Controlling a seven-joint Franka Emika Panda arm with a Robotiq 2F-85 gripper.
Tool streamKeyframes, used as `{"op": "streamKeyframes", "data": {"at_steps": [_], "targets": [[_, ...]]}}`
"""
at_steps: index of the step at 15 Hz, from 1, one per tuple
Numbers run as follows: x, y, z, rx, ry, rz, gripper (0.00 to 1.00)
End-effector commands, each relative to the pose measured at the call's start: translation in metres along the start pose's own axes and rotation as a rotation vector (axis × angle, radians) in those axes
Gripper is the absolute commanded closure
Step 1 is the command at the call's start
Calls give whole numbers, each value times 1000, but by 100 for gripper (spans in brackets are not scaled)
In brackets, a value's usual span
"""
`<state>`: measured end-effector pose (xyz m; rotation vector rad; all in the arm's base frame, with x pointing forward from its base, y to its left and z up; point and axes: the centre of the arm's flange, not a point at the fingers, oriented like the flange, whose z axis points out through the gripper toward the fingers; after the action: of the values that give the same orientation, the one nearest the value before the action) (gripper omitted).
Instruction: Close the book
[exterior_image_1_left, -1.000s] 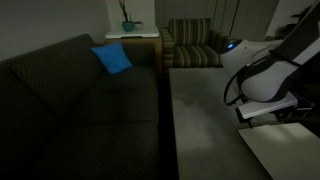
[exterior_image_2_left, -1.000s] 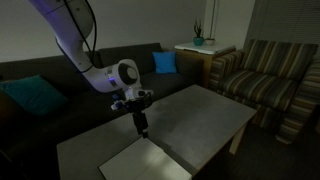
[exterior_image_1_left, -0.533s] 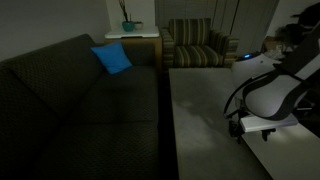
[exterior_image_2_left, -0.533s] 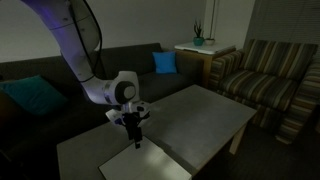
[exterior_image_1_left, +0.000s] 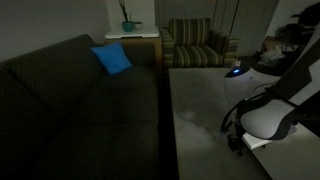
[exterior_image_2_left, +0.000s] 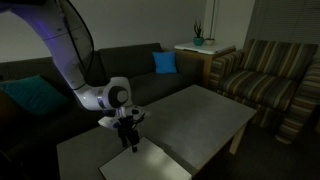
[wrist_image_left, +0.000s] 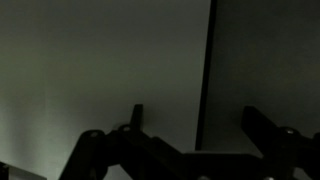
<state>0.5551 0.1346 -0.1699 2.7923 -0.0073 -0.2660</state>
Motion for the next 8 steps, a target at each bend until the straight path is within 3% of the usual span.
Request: {"op": "streamKeyframes", "data": {"at_steps": [1,5,8], "targets": [[5,-19,-23,-150,57,-79,0],[13,-29,-47,-296,136,-132,0],[19,-26,-46,-325,143,-138,0]]}}
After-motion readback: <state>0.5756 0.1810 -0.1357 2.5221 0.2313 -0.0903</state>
